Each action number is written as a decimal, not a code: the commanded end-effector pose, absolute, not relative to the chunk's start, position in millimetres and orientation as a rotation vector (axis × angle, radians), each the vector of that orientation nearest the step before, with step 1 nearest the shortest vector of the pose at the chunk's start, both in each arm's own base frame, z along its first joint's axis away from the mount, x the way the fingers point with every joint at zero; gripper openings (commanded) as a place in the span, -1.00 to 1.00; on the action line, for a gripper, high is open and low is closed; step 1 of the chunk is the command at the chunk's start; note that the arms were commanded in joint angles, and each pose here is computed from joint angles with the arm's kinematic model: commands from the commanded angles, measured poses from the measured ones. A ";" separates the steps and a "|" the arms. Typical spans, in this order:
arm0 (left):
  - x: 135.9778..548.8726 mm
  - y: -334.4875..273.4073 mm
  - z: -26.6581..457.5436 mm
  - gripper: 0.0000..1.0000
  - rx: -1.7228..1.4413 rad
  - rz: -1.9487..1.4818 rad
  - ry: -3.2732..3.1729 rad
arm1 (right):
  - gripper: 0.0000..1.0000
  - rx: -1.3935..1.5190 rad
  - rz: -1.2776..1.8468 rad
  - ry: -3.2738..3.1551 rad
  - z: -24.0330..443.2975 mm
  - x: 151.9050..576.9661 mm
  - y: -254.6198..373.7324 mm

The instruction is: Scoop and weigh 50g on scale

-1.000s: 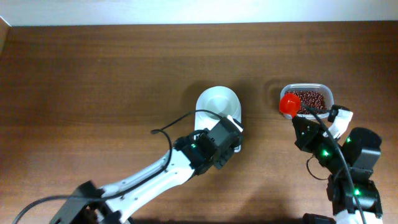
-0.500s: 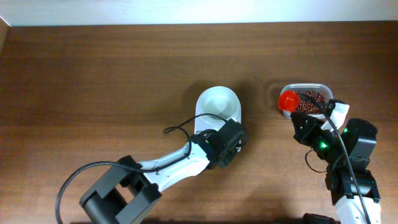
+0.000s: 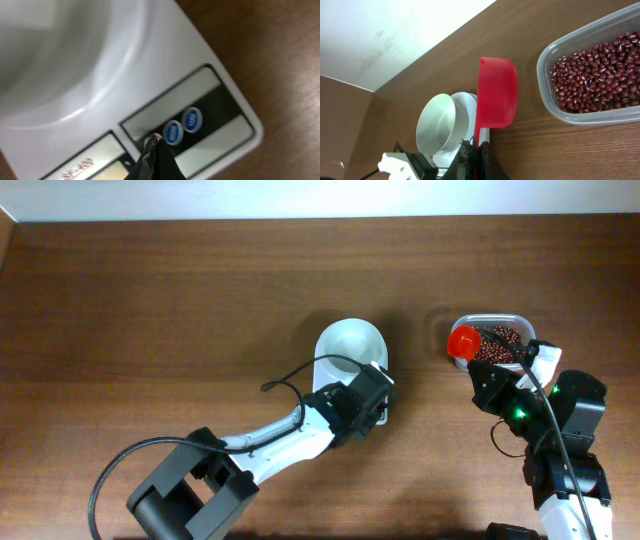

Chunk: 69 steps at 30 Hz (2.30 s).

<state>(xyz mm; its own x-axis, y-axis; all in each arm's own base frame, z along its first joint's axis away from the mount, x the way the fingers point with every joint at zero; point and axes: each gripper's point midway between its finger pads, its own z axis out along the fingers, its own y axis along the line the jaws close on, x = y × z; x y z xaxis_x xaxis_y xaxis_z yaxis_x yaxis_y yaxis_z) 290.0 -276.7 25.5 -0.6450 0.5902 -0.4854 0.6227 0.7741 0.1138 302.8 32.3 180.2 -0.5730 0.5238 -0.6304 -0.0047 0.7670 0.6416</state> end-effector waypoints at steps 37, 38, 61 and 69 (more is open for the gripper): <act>286.1 -282.6 12.0 -1.00 0.970 -0.178 2.508 | -0.92 0.374 0.742 2.053 189.4 306.0 29.5; 287.1 -283.7 15.2 -1.00 0.967 -0.182 2.502 | -0.92 0.374 0.742 2.053 189.4 306.0 29.5; 247.9 -228.3 144.9 -0.51 0.959 -0.135 2.426 | -0.92 0.384 0.745 2.067 184.9 307.2 29.2; 251.6 -211.9 129.7 0.98 0.957 0.009 2.474 | -0.92 0.415 0.755 2.108 170.4 312.3 28.4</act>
